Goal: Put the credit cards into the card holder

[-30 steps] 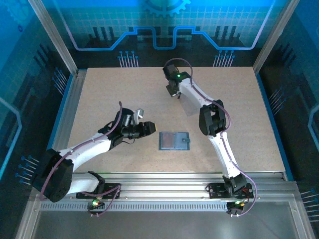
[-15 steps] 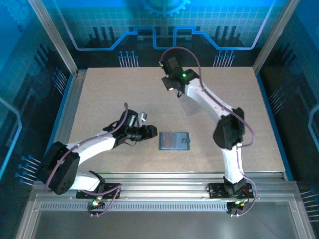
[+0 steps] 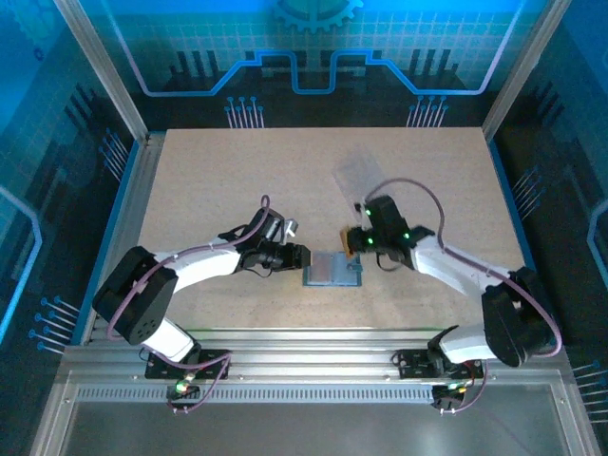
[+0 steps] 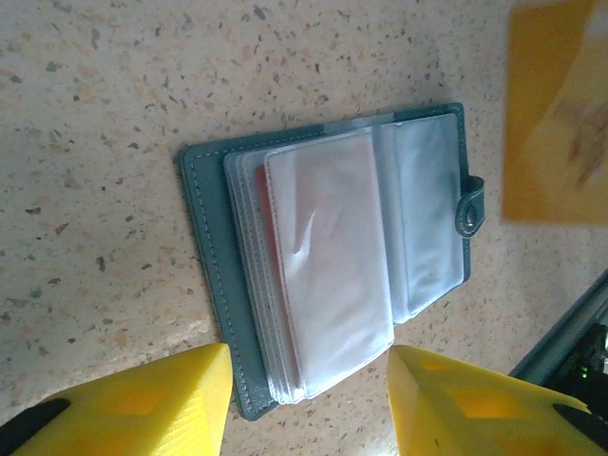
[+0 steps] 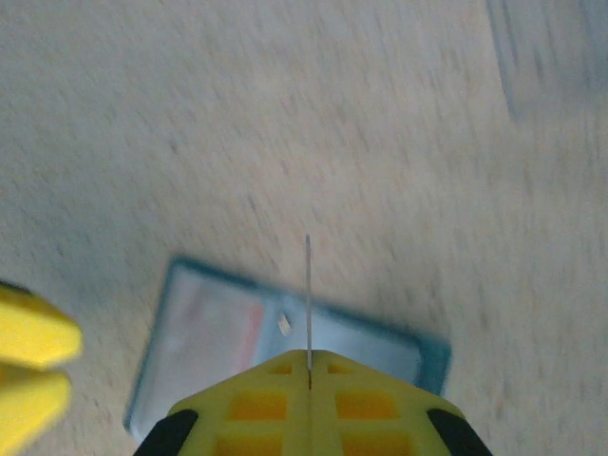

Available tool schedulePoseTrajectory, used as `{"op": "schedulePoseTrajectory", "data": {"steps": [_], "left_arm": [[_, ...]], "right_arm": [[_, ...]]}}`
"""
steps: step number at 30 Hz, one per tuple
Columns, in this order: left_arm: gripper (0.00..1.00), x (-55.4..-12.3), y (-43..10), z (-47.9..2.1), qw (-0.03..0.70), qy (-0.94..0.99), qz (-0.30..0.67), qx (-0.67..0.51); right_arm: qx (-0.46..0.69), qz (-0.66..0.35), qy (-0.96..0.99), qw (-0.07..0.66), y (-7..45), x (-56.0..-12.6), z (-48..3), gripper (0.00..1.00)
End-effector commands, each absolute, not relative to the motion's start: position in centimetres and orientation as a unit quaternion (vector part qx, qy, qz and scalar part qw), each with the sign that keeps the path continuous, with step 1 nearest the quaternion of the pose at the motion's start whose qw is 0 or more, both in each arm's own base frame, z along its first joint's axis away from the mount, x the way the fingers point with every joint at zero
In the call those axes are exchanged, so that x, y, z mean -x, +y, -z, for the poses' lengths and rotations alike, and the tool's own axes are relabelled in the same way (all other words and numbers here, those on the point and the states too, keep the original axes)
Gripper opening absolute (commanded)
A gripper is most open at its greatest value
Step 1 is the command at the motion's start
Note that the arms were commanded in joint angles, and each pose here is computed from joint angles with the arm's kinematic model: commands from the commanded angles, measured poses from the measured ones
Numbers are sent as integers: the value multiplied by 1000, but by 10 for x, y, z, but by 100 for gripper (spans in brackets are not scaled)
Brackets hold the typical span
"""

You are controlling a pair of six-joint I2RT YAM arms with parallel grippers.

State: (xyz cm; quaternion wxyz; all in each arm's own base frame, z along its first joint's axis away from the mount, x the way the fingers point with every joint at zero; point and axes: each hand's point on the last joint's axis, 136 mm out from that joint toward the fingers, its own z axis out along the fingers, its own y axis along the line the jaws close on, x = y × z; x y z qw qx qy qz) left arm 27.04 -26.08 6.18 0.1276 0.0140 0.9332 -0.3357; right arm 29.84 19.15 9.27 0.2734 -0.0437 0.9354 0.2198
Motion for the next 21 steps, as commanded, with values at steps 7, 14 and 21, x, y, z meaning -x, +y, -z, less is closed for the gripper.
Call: {"op": "schedulePoseTrajectory", "data": {"steps": [7, 14, 21], "left_arm": [[37, -274, -272, -50, 115, 933, 341, -27], [30, -276, -275, -40, 106, 935, 338, -23], [24, -276, -273, -33, 99, 939, 329, -16]], "right_arm": [[-30, -384, 871, 304, 206, -293, -105, 0], [-45, -391, 874, 285, 207, -288, -85, 0], [-48, -405, 873, 269, 214, -290, -76, 0]]}}
